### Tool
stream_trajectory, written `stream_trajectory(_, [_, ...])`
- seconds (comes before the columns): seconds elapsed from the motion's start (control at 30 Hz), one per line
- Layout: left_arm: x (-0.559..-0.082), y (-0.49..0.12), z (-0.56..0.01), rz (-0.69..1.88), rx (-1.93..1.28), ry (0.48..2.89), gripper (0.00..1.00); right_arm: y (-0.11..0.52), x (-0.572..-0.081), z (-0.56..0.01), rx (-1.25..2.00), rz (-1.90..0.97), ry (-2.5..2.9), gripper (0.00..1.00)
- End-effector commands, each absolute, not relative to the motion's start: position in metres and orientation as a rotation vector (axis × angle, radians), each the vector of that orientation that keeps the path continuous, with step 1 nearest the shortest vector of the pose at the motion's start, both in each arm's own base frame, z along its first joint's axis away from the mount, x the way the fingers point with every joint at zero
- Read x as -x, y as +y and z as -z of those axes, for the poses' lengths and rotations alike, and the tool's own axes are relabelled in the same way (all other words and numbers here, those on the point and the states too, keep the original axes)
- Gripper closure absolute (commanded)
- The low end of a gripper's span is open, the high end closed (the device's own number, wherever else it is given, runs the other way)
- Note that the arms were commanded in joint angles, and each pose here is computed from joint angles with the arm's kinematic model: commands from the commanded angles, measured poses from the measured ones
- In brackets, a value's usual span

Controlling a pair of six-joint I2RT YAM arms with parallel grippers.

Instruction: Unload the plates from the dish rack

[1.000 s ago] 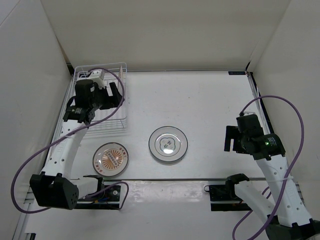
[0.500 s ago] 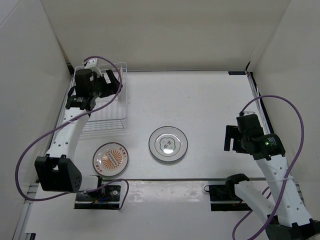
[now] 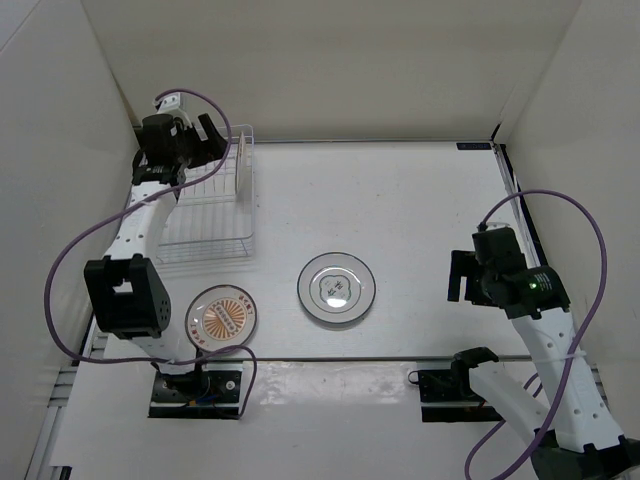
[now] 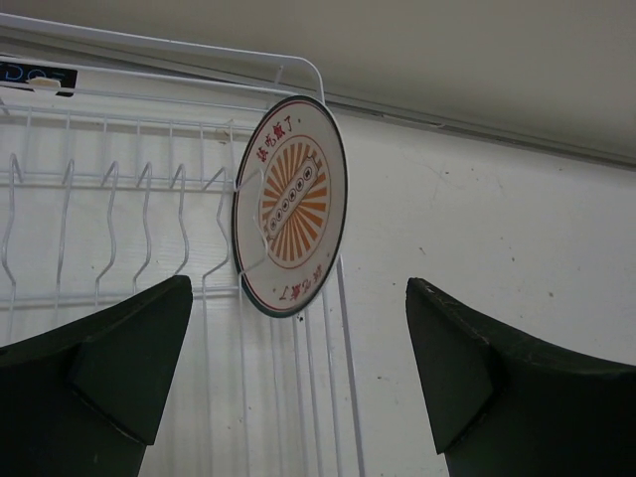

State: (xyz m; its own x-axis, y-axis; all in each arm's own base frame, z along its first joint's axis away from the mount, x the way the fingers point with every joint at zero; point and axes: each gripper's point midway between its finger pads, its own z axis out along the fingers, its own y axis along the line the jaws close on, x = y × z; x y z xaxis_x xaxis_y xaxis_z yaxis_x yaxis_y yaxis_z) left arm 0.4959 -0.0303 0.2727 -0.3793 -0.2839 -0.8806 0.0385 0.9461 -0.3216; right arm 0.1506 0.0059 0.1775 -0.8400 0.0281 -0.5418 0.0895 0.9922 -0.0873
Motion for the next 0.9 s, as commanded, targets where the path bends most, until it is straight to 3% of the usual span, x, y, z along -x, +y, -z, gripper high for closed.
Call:
stream_trajectory(0.0, [-0.516, -0.027, -0.294, 0.327, 0.139, 1.843, 0.0, 0.006, -0.153, -0.176, -0.065, 0.157, 2.563, 0.11])
stream_trajectory(0.47, [-0.572, -0.092, -0.249, 0.487, -0.008, 1.864, 0.01, 0.006, -0.156, -0.173, -0.065, 0.168, 2.586, 0.11])
stream_trajectory(0.6, [-0.576, -0.104, -0.227, 0.482, -0.029, 1.911, 0.1, 0.005, -0.154, -0.173, -0.072, 0.175, 2.589, 0.11])
stream_trajectory(0.87, [-0.581, -0.105, -0.208, 0.435, -0.064, 1.943, 0.43, 0.006, -0.155, -0.172, -0.062, 0.172, 2.595, 0.11])
